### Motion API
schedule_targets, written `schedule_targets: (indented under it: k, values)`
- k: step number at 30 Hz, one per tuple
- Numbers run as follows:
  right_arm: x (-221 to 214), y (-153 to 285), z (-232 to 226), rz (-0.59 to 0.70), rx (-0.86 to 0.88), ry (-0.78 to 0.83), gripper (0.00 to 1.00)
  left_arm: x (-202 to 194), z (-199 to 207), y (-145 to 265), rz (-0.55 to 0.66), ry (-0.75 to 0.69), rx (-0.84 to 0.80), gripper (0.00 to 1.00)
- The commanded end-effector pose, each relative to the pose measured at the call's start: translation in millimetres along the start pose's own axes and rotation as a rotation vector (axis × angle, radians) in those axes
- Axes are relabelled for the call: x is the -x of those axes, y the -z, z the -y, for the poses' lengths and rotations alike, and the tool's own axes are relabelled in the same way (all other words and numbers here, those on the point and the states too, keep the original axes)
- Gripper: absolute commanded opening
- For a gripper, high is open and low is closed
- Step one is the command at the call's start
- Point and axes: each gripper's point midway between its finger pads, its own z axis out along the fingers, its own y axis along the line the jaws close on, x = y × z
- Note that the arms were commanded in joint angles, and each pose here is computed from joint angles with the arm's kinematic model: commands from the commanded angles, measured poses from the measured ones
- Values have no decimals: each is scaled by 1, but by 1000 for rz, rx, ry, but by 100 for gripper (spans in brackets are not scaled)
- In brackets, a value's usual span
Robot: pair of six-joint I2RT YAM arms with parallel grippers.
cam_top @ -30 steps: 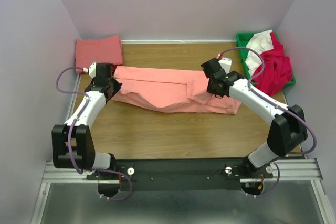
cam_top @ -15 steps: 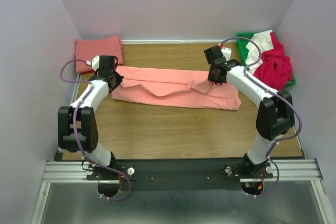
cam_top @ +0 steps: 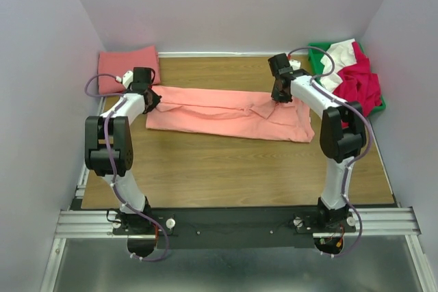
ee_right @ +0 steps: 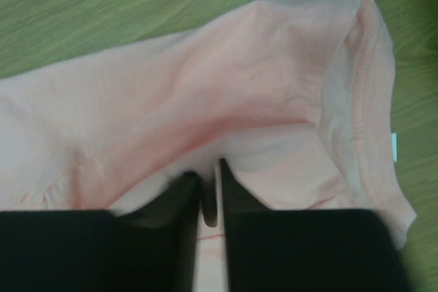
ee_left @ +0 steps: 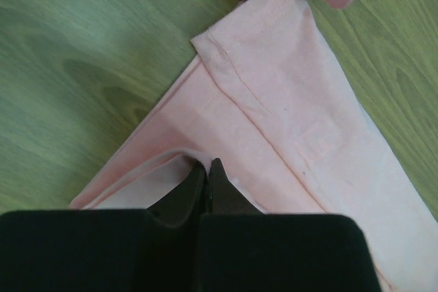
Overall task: Fold and stack the t-shirts
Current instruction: Fold the tshirt
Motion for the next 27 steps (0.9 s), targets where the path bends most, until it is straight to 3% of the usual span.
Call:
schedule_targets:
  k: [1, 5, 9, 11, 12, 13, 18, 27]
  values:
    - [14, -25, 1, -15, 4, -39, 33, 25, -4, -16, 34, 37, 23, 37]
    - [29, -27, 2, 16, -6, -16, 58, 41, 3, -14, 57, 41, 1, 98]
    - [36, -11, 5, 40, 9, -20, 71, 49, 16, 0, 64, 29, -45, 98]
    - [26, 0, 4, 27, 66, -26, 85, 45, 25, 9, 53, 8, -100, 98]
    - [20, 3, 1, 17, 99, -24, 97, 42, 28, 11, 50, 0, -115, 98]
    - [9, 8, -8, -14, 171, -22, 100, 31, 35, 16, 38, -21, -148, 98]
    - [-29, 8, -29, -73, 364, -8, 100, -10, 59, 10, -35, -127, -256, 98]
    - [-30, -11, -68, -95, 517, 17, 100, -40, 57, -19, -122, -178, -264, 98]
